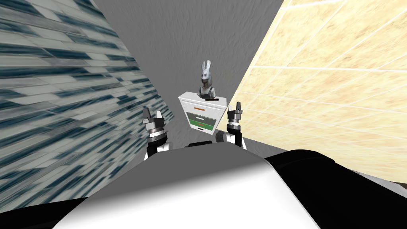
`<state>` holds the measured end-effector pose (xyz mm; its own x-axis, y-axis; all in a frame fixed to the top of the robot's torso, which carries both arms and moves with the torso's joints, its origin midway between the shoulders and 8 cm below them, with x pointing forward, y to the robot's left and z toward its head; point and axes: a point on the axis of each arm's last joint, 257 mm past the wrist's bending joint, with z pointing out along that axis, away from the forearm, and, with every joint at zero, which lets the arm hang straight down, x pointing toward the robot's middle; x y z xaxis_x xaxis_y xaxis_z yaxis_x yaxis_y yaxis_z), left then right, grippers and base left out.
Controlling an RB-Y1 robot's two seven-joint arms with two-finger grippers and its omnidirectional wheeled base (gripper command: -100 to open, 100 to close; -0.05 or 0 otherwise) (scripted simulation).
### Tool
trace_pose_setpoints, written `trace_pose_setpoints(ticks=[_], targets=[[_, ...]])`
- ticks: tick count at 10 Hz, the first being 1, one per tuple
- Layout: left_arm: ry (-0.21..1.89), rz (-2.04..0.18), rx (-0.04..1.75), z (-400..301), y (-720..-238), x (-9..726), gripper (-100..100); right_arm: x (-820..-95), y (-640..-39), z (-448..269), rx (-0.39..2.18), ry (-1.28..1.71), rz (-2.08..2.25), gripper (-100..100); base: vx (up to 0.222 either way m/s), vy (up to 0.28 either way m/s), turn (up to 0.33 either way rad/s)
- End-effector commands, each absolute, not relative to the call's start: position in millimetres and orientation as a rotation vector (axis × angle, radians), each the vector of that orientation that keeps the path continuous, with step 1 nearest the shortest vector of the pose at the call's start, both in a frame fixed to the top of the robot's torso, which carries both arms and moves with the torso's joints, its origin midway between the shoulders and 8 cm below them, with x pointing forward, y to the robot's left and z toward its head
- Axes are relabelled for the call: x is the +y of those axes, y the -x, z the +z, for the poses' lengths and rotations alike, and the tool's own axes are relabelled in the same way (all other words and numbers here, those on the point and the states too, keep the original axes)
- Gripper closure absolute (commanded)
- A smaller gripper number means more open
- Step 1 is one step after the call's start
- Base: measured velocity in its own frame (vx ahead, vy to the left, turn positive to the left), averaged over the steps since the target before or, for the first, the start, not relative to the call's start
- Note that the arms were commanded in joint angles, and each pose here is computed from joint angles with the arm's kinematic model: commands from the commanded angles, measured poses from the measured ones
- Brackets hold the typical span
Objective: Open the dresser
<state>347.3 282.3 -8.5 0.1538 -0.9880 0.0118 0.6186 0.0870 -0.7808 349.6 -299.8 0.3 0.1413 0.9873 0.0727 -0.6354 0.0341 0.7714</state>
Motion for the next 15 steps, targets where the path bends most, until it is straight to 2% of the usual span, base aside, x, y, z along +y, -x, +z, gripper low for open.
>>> trace_pose_setpoints(ticks=[1,9,10,15], targets=[[0.746,-1.319,0.623,-9,-347,282,0,-300,-350,0,0.575,-0.776,1.359,0,0.000,0.000,0.000],[0.745,-1.319,0.623,-8,-347,282,0,-300,-350,0,0.575,-0.776,1.359,0,0.000,0.000,0.000],[0.745,-1.319,0.623,-8,-347,282,0,-296,-352,-1,0.622,-0.744,1.345,-100,0.018,0.017,-0.025],[0.746,-1.319,0.623,-9,-347,282,0,-285,-361,-13,0.818,-0.595,1.213,-100,0.054,0.075,-0.065]])
